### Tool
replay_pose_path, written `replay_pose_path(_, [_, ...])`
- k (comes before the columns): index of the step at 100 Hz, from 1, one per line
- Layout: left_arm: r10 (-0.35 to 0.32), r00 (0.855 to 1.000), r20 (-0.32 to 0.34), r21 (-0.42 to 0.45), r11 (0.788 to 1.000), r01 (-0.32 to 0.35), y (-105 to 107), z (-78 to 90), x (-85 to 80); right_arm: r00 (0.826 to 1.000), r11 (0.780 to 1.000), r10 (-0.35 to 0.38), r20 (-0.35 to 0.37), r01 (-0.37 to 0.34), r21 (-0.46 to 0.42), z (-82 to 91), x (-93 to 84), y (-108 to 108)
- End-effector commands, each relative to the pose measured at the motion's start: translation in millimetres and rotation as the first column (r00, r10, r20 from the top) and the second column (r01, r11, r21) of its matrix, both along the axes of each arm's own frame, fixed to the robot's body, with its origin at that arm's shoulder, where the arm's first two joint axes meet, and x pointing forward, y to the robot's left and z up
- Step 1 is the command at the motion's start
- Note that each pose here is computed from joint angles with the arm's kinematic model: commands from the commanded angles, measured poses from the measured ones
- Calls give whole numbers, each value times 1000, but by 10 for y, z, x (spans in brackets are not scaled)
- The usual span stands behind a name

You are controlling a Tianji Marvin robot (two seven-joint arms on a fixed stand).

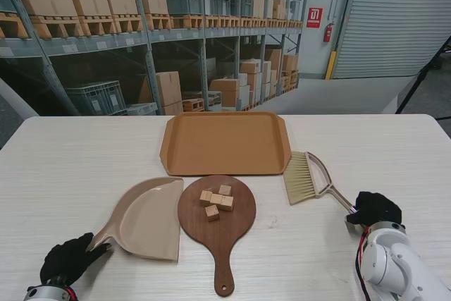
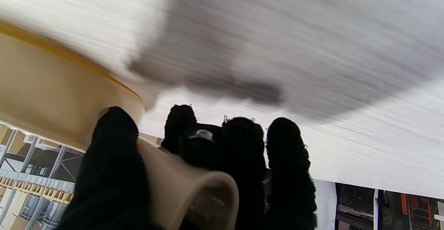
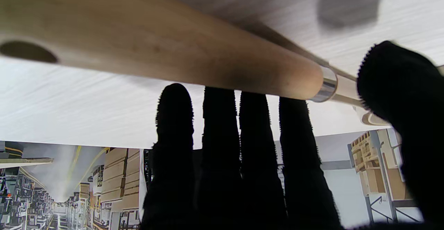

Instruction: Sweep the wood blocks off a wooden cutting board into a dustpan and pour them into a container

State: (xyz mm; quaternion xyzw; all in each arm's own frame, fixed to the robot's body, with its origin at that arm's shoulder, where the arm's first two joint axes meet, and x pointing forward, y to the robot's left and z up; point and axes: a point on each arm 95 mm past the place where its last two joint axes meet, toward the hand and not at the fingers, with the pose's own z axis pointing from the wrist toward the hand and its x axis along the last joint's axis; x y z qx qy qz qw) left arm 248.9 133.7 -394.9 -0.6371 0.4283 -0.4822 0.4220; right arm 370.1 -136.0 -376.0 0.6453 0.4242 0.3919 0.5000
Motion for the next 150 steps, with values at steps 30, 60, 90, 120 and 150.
replay_pose_path(30, [-3, 1000, -19, -2, 1000, 3, -8, -17, -11, 996, 1000, -10, -94, 8, -20, -189, -64, -20])
replay_pose_path(60, [0, 1000, -17, 1, 1000, 0, -4, -19, -19, 991, 998, 8, -132, -16, -61, -273, -52, 1])
replay_pose_path(90, [3, 1000, -15, 3, 1000, -3, -3, -21, -28, 983, 991, 52, -174, -72, -112, -391, -66, 50])
replay_pose_path(120, [7, 1000, -15, 3, 1000, -7, -2, -26, -41, 984, 987, 60, -170, -85, -139, -425, -64, 51])
replay_pose_path(150, [8, 1000, -15, 3, 1000, -8, -2, -30, -44, 985, 990, 45, -169, -67, -128, -479, -42, 44])
